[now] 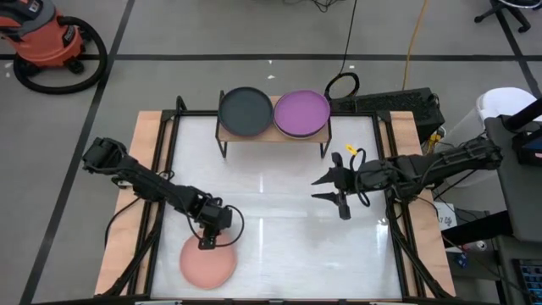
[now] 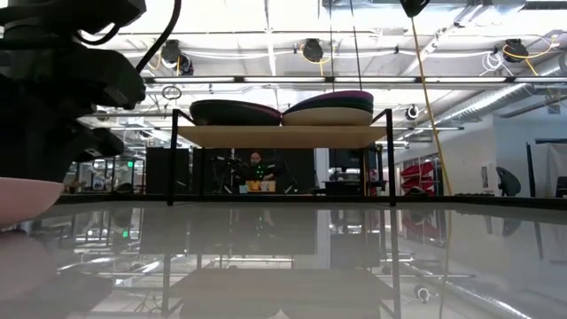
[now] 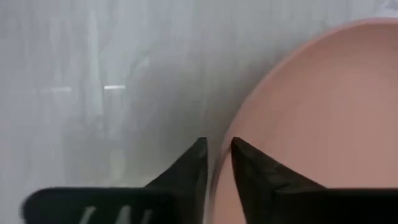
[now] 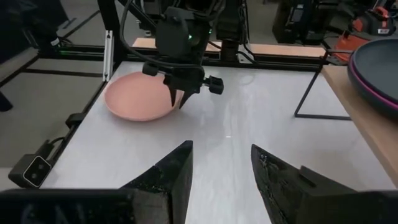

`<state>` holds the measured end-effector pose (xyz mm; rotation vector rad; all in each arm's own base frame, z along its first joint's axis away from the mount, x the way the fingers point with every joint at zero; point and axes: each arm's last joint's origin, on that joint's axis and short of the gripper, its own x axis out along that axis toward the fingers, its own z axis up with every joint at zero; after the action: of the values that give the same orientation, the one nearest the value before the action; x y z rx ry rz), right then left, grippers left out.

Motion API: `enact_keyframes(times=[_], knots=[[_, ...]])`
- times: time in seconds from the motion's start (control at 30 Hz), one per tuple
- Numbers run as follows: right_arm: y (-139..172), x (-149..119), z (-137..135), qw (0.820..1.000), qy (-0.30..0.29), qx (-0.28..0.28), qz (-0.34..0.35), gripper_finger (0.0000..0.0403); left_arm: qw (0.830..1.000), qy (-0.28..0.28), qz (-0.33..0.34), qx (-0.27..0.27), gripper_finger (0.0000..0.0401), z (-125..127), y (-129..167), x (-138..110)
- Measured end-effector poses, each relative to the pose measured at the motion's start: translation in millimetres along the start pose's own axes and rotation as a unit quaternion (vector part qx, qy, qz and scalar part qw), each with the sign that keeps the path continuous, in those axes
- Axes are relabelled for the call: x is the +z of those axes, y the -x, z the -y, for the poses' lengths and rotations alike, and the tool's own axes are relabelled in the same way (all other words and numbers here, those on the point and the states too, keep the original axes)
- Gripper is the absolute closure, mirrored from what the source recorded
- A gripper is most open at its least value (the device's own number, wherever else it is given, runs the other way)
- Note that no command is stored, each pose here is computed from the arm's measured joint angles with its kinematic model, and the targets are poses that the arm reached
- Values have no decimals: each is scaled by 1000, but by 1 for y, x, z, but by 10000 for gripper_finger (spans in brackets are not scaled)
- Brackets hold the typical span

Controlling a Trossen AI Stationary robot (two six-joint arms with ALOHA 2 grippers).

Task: Place and stack plates onto a shelf
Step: Stack the light orange plate on top of the black plate on the shelf

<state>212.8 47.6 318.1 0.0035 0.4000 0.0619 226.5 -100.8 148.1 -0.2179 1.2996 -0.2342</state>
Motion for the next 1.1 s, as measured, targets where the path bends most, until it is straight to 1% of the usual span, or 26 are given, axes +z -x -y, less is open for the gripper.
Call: enact_keyframes(times=[0.13,0.17,0.3,0.4,0.47,0.53,0.6,0.67,0.73,0.77,0.87,0.93,1.0,1.07,1.1], knots=[[0,0,0,1000,0,0,0,259,1000,-10,-3,-15,377,-3,1,2],[0,0,0,1000,0,0,0,259,1000,-10,-2,-22,386,-4,2,3],[0,0,0,1000,-2,0,-1,259,1000,-16,1,-27,391,-12,5,8],[0,0,0,1000,-3,0,-1,259,999,-35,13,-20,391,-19,16,20],[0,0,0,1000,-3,0,-1,259,999,-46,20,-8,391,-26,31,30],[0,0,0,1000,-2,0,-1,259,998,-53,37,10,391,-34,54,41],[0,0,0,1000,-2,0,-1,259,996,-55,58,39,391,-45,81,51],[0,-1,0,1000,0,-1,-3,259,991,-59,97,75,391,-55,115,62],[0,-1,0,1000,5,-1,-3,259,981,-58,144,113,391,-67,152,70],[0,-1,0,1000,9,-1,-3,259,974,-55,176,132,391,-73,172,74],[0,-1,0,1000,22,-1,-3,259,947,-29,258,191,391,-96,229,80],[0,-1,0,1000,31,-1,-3,259,925,4,306,226,391,-113,263,81],[0,0,0,999,39,-1,-3,259,909,46,328,253,391,-132,287,78],[0,0,0,999,47,-1,-3,259,893,88,348,271,391,-151,304,77],[0,0,0,999,51,-1,-3,259,888,108,352,275,391,-162,310,75]])
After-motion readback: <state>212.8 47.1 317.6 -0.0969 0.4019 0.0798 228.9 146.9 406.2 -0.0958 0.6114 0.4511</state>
